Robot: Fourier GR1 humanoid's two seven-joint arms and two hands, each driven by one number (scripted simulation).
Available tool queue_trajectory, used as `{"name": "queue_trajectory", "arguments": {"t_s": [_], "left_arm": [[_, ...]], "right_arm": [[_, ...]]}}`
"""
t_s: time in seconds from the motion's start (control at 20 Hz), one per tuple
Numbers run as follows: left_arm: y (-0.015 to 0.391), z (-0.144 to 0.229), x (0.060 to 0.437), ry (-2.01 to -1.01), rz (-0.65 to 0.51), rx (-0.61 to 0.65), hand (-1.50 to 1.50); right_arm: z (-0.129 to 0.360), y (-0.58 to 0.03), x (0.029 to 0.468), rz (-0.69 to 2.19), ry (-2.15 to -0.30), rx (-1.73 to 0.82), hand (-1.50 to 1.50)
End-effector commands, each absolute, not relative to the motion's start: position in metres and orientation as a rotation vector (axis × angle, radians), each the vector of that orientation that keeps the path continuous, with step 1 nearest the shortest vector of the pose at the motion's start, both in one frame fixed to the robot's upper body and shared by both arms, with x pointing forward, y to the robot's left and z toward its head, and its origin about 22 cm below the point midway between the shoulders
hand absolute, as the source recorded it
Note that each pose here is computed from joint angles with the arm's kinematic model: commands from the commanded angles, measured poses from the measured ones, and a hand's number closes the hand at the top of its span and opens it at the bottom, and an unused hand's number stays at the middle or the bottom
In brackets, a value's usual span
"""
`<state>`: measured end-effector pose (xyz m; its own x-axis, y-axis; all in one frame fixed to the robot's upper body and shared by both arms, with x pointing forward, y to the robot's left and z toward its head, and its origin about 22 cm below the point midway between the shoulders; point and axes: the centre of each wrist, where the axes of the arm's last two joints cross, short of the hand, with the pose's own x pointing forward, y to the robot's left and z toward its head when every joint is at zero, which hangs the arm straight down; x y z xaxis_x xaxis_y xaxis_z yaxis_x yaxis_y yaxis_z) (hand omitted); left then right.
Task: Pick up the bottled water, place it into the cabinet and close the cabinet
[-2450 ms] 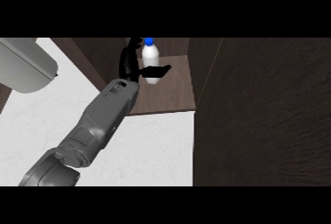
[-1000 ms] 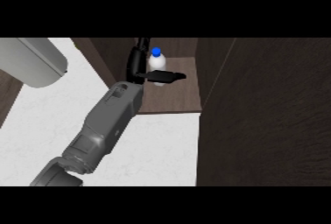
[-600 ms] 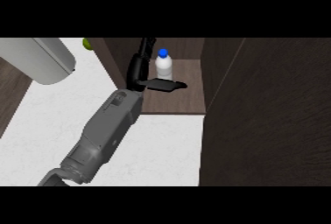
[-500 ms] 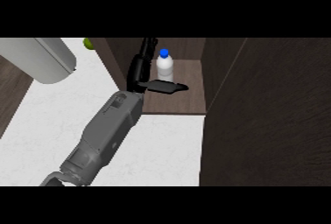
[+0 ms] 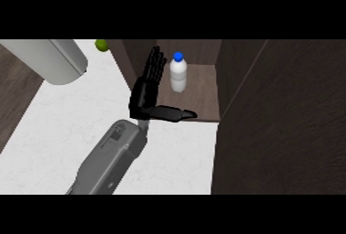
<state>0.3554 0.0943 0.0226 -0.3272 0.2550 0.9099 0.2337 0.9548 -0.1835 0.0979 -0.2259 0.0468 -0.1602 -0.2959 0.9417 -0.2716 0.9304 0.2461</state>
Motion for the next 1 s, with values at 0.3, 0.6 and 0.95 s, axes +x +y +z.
{"name": "queue_trajectory", "arguments": {"t_s": [0.3,0.6,0.95], "left_arm": [[0.121,0.041,0.238,-1.876,0.107,-0.461,-1.50],[0.166,0.075,0.180,-1.925,0.129,-0.452,-1.50],[0.213,0.084,0.136,-1.984,0.176,-0.307,-1.50]], "right_arm": [[0.054,-0.221,0.102,0.122,-1.751,0.439,-1.50],[0.063,-0.222,0.090,0.345,-1.645,0.515,1.50],[0.082,-0.202,0.084,0.573,-1.622,0.656,1.50]]}}
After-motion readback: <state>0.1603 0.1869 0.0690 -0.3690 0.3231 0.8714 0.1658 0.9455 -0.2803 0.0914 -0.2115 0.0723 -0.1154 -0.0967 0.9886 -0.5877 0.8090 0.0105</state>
